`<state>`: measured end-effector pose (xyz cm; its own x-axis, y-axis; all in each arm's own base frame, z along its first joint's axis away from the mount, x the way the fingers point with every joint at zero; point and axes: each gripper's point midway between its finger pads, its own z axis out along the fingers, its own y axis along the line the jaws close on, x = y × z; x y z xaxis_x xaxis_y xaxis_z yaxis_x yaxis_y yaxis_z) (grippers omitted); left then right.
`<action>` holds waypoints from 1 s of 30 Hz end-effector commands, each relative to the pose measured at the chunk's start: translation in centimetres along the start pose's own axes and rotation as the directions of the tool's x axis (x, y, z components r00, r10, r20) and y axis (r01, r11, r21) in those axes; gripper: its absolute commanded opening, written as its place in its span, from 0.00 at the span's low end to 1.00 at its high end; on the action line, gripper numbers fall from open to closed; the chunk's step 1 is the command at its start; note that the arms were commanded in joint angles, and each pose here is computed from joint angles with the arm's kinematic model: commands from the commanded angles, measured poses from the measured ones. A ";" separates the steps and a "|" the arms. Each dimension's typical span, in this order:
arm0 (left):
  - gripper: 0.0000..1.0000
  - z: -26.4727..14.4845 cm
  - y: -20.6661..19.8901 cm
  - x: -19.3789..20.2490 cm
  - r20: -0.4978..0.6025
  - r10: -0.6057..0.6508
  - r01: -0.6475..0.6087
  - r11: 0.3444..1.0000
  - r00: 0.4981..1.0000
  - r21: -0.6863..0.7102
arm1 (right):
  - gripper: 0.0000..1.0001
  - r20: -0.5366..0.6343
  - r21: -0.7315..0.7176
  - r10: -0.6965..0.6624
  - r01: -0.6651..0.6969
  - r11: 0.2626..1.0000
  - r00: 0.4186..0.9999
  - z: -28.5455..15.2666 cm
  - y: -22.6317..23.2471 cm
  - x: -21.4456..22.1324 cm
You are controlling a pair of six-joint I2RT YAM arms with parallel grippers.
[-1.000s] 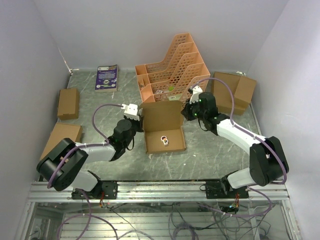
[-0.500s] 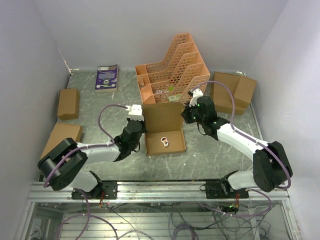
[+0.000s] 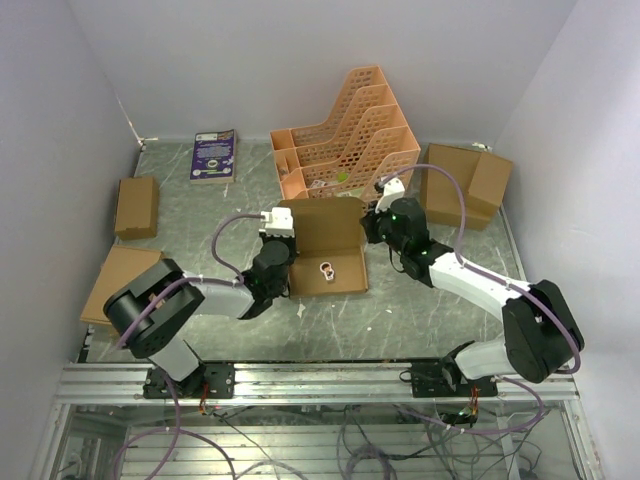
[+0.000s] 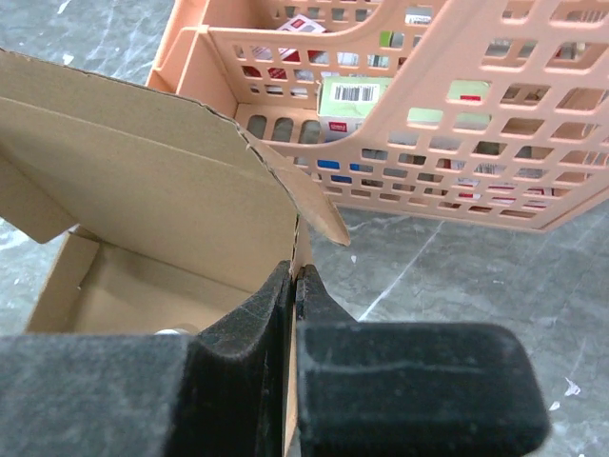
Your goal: Fold the paper box
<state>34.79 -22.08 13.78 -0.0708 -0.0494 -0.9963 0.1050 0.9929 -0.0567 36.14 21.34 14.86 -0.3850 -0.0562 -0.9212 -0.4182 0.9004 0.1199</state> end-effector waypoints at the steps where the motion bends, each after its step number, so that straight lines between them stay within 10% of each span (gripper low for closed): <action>1: 0.07 0.0 -2.6 -3.0 0.136 -0.099 0.087 0.992 0.986 0.093 | 0.00 0.140 -0.097 0.009 0.005 0.995 0.990 0.3 2.9 -1.9; 30: 0.07 -1.2 -2.4 -2.3 0.230 -0.100 0.072 0.989 0.968 0.127 | 0.00 0.305 -0.089 -0.107 0.141 0.986 0.946 0.4 4.4 -1.7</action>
<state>34.55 -20.95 14.87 0.1074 -0.0261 -0.9939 0.0775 0.9968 -0.0178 36.73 22.65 15.30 -0.1432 -0.0504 -0.9884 -0.4207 0.9071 0.0147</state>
